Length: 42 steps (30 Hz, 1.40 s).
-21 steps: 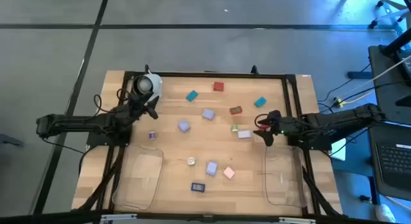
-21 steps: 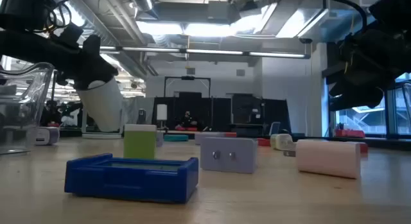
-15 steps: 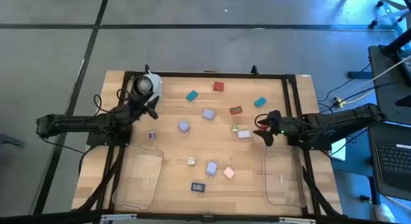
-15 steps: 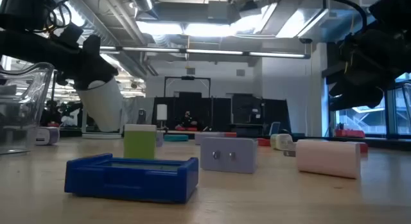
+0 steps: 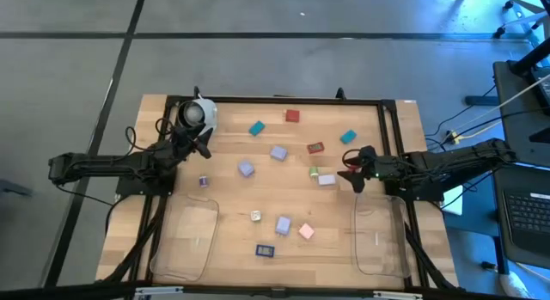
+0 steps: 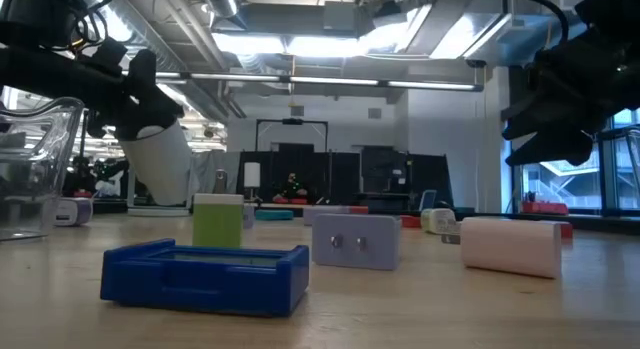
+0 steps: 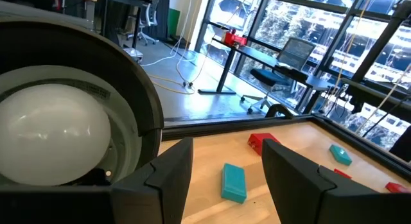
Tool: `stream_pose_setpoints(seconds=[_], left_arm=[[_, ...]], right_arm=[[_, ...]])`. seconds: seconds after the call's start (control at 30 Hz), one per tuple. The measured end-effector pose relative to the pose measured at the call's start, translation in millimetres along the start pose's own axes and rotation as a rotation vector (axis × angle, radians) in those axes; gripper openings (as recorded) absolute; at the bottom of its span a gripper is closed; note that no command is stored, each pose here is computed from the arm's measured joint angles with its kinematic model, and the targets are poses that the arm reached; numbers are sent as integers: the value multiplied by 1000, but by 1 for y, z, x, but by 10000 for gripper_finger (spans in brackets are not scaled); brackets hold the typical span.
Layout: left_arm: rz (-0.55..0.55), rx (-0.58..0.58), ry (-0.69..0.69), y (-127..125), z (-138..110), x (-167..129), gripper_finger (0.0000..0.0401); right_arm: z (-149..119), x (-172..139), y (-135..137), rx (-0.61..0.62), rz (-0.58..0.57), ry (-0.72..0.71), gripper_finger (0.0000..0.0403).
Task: Pick & Place Office items
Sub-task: Put the left orange timer into the right transparent bin
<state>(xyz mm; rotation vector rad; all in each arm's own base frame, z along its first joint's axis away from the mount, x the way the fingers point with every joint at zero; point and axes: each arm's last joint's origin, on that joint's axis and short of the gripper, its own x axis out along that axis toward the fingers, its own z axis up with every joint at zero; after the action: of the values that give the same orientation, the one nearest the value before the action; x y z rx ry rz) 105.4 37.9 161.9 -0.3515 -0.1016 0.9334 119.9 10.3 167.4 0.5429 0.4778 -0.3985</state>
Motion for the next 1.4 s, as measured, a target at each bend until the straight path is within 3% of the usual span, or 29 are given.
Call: stream_pose_setpoints(seconds=[0.1, 0.33, 0.67, 0.87, 1.0, 1.2, 1.4], left_arm=[[0, 0, 0, 0, 0, 0, 182], [0, 1, 0, 0, 0, 0, 182], [-1, -5, -6, 0, 1, 0, 182], [-11, -43, -46, -2, 5, 0, 182], [127, -55, -110, 2, 8, -1, 182], [227, -66, -155, 5, 9, -1, 182], [244, -69, -162, 5, 10, -1, 182]], right_arm=[[1, 0, -1, 49, -25, -27, 322], [6, -1, -6, 46, -216, -207, 322], [16, -5, -7, 98, -360, -434, 322], [24, -8, -4, 251, -363, -578, 322], [26, -8, -5, 310, -385, -633, 322], [29, -8, -7, 425, -381, -683, 322], [30, -8, -9, 491, -378, -706, 322]])
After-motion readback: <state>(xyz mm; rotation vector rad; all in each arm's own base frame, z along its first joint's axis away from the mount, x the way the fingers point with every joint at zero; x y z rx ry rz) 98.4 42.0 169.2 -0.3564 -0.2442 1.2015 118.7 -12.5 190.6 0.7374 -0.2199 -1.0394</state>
